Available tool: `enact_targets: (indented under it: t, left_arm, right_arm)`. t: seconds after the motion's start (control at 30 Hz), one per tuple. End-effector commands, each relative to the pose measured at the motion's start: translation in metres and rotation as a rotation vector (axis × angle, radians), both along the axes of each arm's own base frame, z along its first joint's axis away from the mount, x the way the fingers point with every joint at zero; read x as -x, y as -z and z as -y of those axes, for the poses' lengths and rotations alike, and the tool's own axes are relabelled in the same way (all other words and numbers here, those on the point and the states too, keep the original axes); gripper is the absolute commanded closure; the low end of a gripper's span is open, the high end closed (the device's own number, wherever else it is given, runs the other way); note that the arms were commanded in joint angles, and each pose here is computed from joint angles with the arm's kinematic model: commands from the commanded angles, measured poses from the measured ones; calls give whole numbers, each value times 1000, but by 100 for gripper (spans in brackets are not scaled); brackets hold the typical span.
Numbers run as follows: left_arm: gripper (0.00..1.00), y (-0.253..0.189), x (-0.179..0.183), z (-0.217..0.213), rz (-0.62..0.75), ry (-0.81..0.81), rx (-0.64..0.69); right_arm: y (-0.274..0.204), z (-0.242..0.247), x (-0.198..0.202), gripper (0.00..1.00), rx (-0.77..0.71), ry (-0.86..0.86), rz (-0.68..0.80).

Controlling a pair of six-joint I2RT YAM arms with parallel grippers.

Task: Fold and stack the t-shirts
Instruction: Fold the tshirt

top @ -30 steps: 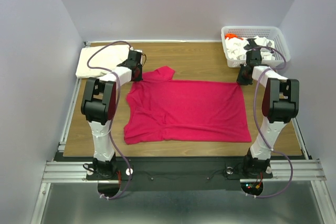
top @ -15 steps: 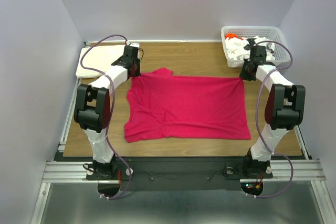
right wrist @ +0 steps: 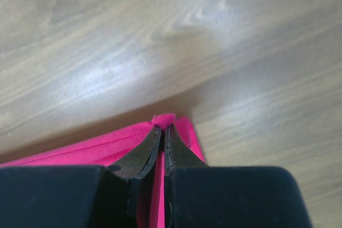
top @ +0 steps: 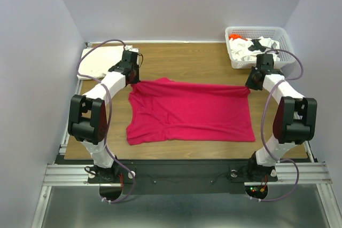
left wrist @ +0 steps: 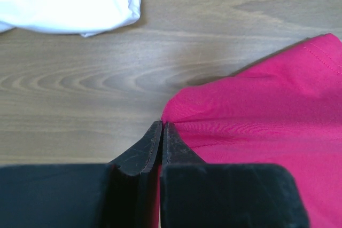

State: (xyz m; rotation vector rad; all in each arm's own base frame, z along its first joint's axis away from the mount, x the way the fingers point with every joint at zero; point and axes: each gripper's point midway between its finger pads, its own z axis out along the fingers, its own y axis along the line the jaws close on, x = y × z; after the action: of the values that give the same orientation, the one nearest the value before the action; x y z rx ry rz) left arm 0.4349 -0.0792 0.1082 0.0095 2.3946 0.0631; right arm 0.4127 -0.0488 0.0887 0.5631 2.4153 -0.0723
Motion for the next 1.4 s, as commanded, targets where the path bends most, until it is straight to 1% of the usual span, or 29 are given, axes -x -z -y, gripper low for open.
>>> enact_targets:
  t: [0.0,0.07,0.2,0.57,0.93,1.23,1.27,1.33,1.37]
  left_arm:
    - [100,-15,17,-13,15,-48,-17]
    - [100,-11,26,-11,-5,-48,-1]
    - [100,-13,37,-10,-1,-48,22]
    - [100,9,71,-8,-59,-57,49]
    - [100,41,97,-5,-148,-72,61]
    - [100,64,116,-9,-198,-123,76]
    - [100,65,117,-9,-200,-125,80]
    - [97,67,119,-10,-203,-132,81]
    - [93,66,119,-9,-202,-132,83]
  right_arm:
    - [-20,9,9,99,21,61,47]
    - [-19,8,15,99,17,65,43]
    - [-20,7,25,99,12,81,43]
    - [-3,5,56,99,-4,118,0]
    - [10,5,76,99,-8,158,-29]
    - [35,3,93,98,-22,189,-98]
    - [38,4,94,97,-21,193,-105]
    - [44,1,97,85,-32,185,-124]
    - [45,0,98,82,-36,184,-128]
